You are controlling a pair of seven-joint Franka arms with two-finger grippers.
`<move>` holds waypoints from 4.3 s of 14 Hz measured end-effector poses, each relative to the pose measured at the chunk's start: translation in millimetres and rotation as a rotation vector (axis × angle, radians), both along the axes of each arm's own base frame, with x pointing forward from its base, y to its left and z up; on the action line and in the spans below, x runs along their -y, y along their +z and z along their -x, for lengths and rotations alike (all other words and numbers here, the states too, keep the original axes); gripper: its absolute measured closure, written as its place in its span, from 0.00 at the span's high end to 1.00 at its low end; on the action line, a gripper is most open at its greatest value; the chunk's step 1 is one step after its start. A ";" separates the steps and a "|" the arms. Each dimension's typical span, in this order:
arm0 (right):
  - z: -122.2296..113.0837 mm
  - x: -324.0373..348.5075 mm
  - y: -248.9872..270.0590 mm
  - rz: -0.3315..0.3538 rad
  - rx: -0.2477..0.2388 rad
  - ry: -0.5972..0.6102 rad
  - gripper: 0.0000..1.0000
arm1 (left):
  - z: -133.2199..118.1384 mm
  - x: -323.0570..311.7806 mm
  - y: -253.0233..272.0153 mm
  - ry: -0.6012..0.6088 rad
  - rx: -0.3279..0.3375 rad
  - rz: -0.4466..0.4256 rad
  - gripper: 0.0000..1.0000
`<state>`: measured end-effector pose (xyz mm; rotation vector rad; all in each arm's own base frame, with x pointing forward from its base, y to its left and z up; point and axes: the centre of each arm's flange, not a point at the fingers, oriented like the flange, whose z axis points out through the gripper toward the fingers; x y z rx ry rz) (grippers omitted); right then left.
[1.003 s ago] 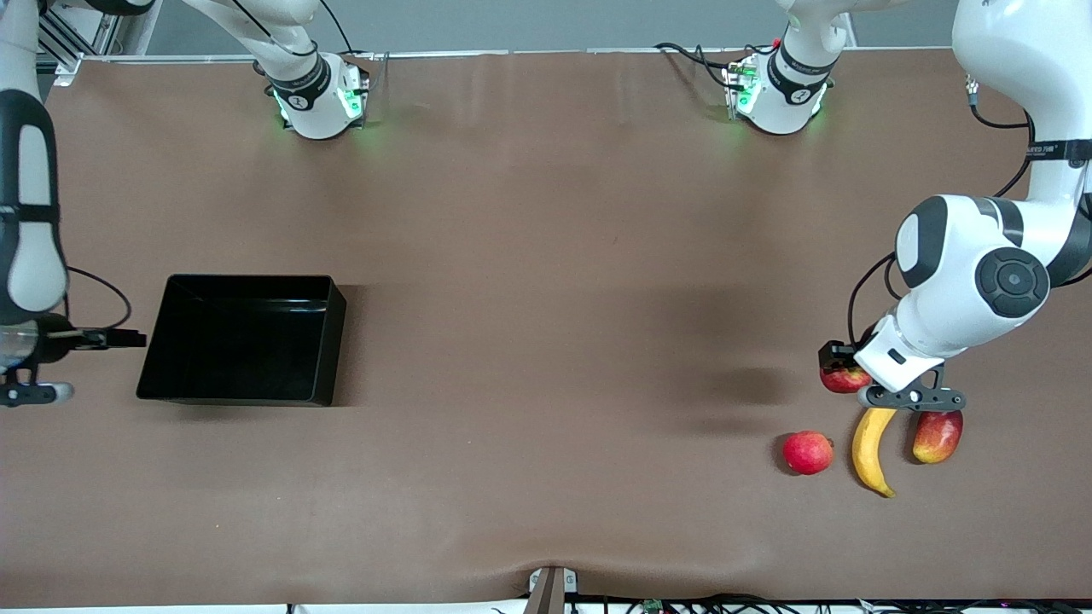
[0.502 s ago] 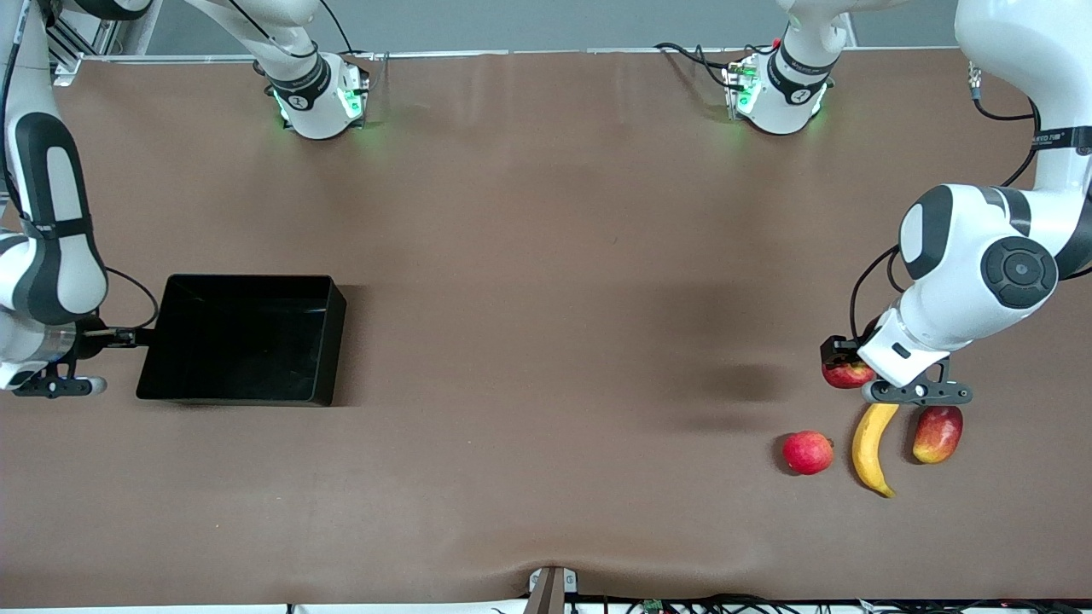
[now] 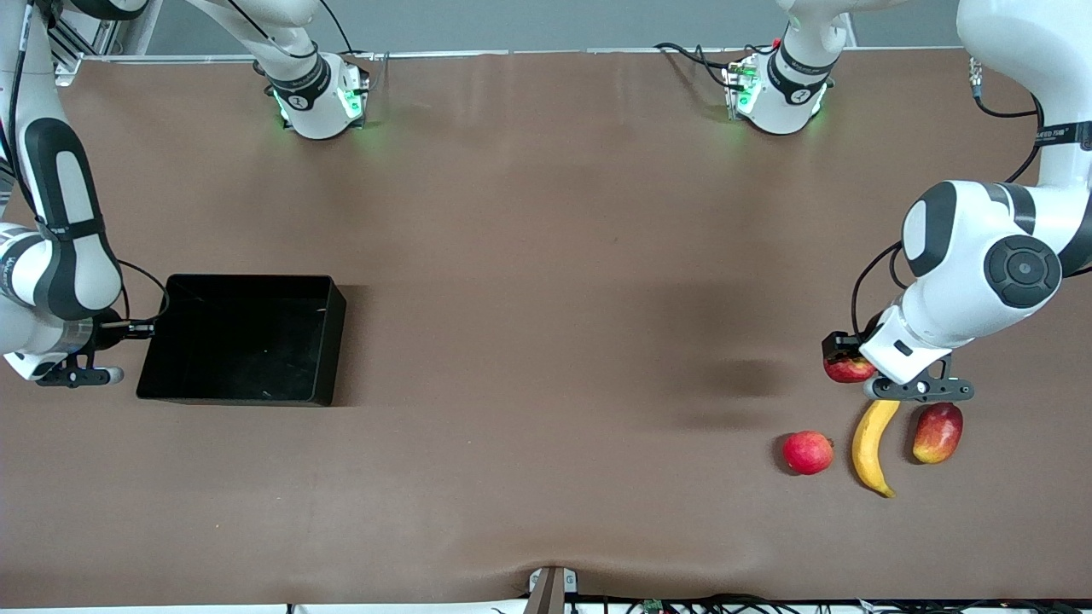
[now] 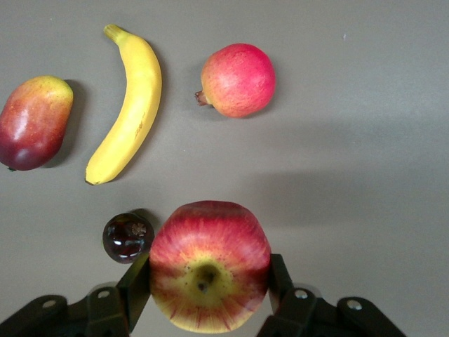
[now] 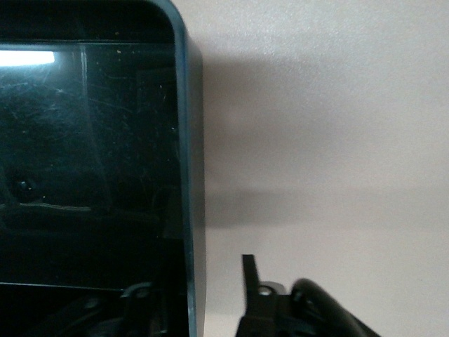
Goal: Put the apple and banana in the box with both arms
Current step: 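Reach the right gripper to the black box edge and push it, then push the black box toward the fruit with the right gripper, then carry the apple over the box while the right gripper withdraws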
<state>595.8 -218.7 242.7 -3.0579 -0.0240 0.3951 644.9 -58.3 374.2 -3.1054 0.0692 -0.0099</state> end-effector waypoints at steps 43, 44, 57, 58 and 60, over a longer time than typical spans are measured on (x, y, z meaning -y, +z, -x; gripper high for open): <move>28.8 -651.8 10.1 -0.148 0.092 -0.101 0.22 | 13.7 28.9 -1.6 -0.042 -0.062 0.001 0.71; 25.0 -652.9 17.0 -0.156 0.105 -0.102 0.31 | 14.2 32.3 -1.6 -0.035 -0.062 0.001 0.71; -40.9 -498.3 266.9 -0.066 0.018 -0.173 1.00 | 45.8 177.5 -28.9 0.106 -0.046 0.011 0.71; -39.5 -476.3 281.8 -0.063 0.003 -0.192 1.00 | 52.3 197.3 -33.7 0.111 -0.043 0.015 0.71; -32.9 -438.4 311.5 -0.061 -0.019 -0.217 1.00 | 64.9 228.9 -37.9 0.095 -0.037 0.019 0.71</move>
